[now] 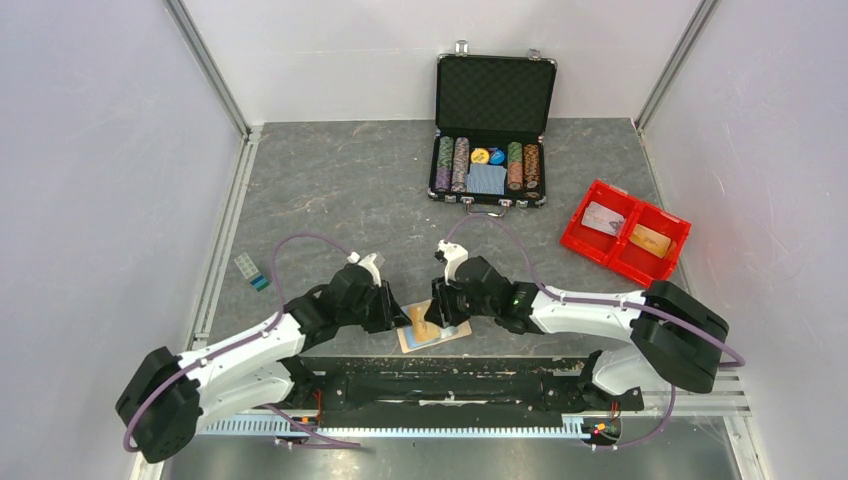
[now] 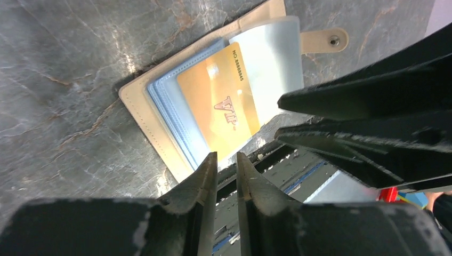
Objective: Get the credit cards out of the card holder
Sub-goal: Remove the credit card from the card holder.
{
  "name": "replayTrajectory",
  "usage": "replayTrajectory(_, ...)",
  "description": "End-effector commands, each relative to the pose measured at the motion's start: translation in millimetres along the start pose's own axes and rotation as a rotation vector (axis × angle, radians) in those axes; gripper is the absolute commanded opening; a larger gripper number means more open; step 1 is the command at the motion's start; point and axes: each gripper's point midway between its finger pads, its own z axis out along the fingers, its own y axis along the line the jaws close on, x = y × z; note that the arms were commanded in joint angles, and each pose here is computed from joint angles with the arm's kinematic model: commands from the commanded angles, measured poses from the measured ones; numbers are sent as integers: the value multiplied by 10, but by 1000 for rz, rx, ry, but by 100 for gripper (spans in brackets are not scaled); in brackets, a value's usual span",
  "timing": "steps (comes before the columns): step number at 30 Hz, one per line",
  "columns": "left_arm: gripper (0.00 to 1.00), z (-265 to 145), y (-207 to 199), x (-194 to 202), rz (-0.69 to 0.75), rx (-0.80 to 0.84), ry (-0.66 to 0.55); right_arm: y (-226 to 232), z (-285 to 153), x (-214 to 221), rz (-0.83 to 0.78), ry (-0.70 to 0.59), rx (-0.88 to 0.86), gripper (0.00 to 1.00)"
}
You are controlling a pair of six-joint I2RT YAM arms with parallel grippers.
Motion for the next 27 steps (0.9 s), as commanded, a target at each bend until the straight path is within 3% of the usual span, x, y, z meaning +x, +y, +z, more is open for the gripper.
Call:
replayTrajectory(1,24,101,-199,44,43,124,39,-102,-12,-170,-4,-43,20,31)
replayTrajectory(11,18,296,47,155,48,32,95,-161,111,51,62,5,-55,34)
replayTrajectory(27,20,334,285,287,41,-29,117,-245,175,248,149,22,-113,33)
